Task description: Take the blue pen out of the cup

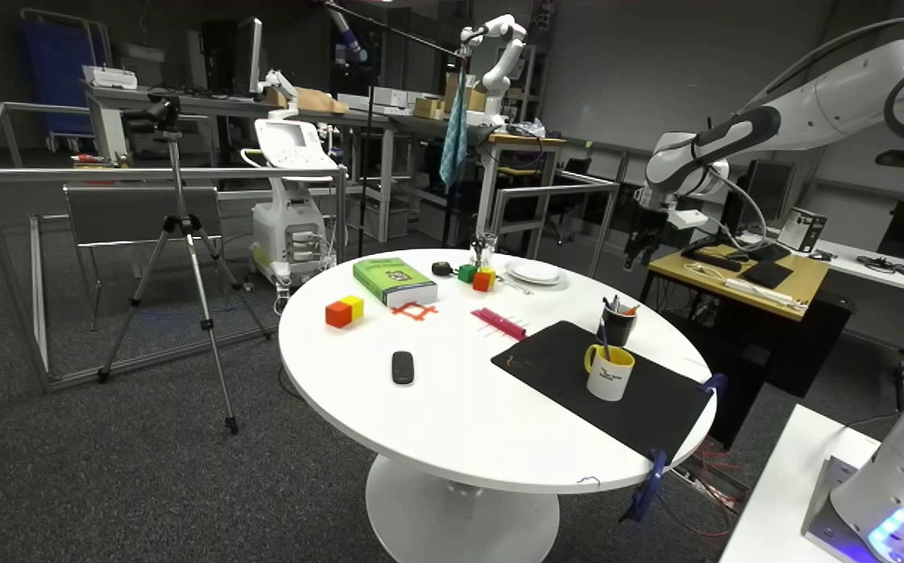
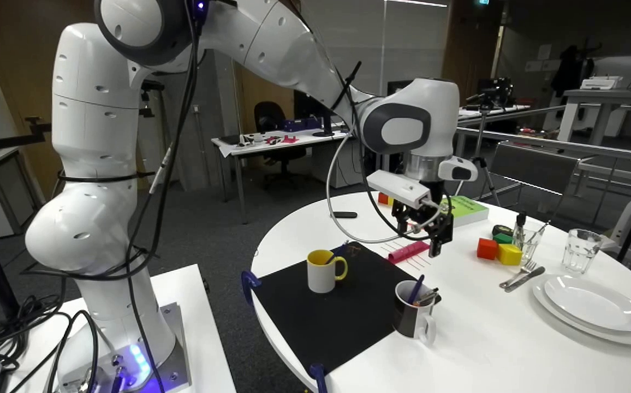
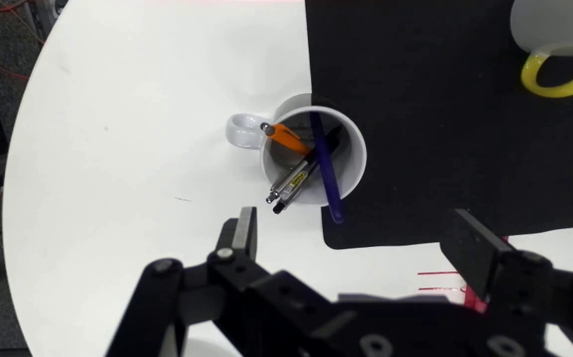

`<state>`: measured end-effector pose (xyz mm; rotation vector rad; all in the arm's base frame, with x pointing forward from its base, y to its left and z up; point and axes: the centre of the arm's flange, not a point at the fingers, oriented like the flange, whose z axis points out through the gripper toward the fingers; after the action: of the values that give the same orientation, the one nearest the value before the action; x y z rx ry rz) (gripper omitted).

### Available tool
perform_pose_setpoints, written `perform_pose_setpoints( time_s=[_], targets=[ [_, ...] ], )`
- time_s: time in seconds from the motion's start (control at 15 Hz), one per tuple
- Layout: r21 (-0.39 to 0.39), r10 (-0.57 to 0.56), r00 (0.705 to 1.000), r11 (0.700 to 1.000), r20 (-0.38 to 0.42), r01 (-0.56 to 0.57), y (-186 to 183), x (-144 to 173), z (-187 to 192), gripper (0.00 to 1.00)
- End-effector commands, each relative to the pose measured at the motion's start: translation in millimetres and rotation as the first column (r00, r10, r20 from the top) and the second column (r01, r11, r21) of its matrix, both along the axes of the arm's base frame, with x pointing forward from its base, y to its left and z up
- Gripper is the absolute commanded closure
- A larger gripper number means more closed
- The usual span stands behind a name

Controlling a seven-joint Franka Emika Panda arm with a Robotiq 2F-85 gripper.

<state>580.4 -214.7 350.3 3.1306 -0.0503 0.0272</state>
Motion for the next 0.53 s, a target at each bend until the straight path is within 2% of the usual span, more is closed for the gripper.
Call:
perform_pose_setpoints(
  time_s=[0.0,0.33,0.47],
  targets=[
    [-0.061,0.045,0.999,0.997,0.021,-0.044,-5,21,-11,0.00],
    [-0.122,0.108,0.994,0.987,0.014,-0.106,4,31,-36,0.00],
    [-0.123,0.131,0.991,0.984,0.013,-0.128,8,35,-44,0.00]
  ],
)
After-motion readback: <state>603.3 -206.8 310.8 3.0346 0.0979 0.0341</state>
